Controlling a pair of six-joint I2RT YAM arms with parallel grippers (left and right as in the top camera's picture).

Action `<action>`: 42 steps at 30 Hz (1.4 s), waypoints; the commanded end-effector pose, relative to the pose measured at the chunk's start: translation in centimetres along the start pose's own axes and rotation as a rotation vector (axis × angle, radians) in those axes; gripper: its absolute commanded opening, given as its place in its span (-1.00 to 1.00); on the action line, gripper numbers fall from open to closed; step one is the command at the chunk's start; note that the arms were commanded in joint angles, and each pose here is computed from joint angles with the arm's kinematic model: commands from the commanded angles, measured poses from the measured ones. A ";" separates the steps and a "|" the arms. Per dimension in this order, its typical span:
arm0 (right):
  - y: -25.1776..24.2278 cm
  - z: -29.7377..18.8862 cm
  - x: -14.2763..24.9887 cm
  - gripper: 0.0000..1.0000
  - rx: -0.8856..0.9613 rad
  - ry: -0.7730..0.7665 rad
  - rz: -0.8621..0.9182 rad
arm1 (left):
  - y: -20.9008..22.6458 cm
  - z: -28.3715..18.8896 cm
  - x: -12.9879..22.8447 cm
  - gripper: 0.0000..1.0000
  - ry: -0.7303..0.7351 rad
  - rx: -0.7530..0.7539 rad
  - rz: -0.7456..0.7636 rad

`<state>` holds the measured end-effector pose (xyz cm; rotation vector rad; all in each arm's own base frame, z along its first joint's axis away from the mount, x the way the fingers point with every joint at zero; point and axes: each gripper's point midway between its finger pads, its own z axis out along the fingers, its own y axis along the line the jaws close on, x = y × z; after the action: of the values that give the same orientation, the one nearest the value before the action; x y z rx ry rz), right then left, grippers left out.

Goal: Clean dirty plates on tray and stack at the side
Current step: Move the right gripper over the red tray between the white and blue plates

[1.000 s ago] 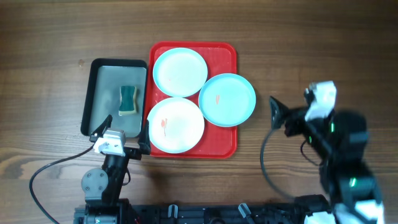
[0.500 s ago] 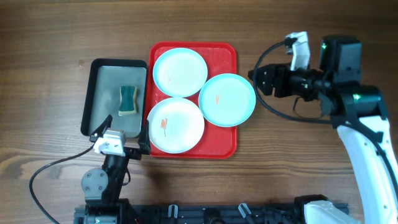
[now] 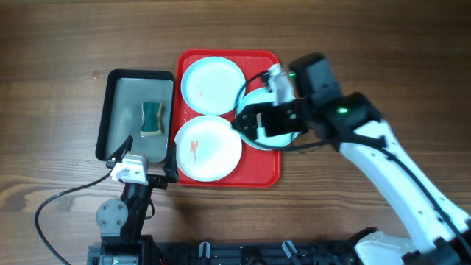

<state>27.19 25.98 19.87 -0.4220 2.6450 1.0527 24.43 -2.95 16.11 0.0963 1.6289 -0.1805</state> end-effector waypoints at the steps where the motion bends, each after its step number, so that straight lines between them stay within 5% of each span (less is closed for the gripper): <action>1: 0.0 3.2 0.7 0.90 0.017 0.072 0.038 | -0.2 0.0 0.1 1.00 0.003 0.009 -0.006; 7: -3.1 7.2 2.2 -0.25 0.180 0.134 0.177 | -0.2 0.0 0.1 1.00 0.003 0.009 -0.006; 19: -7.9 11.6 4.0 -0.28 0.467 0.127 0.275 | -0.2 0.0 0.1 1.00 0.003 0.009 -0.006; 42: -11.4 13.9 4.9 -0.45 0.580 0.141 0.296 | -0.2 0.0 0.1 1.00 0.003 0.009 -0.006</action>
<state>28.07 26.85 1.78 0.0062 3.0389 0.3177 24.43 -2.95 16.11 0.0963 1.6289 -0.1805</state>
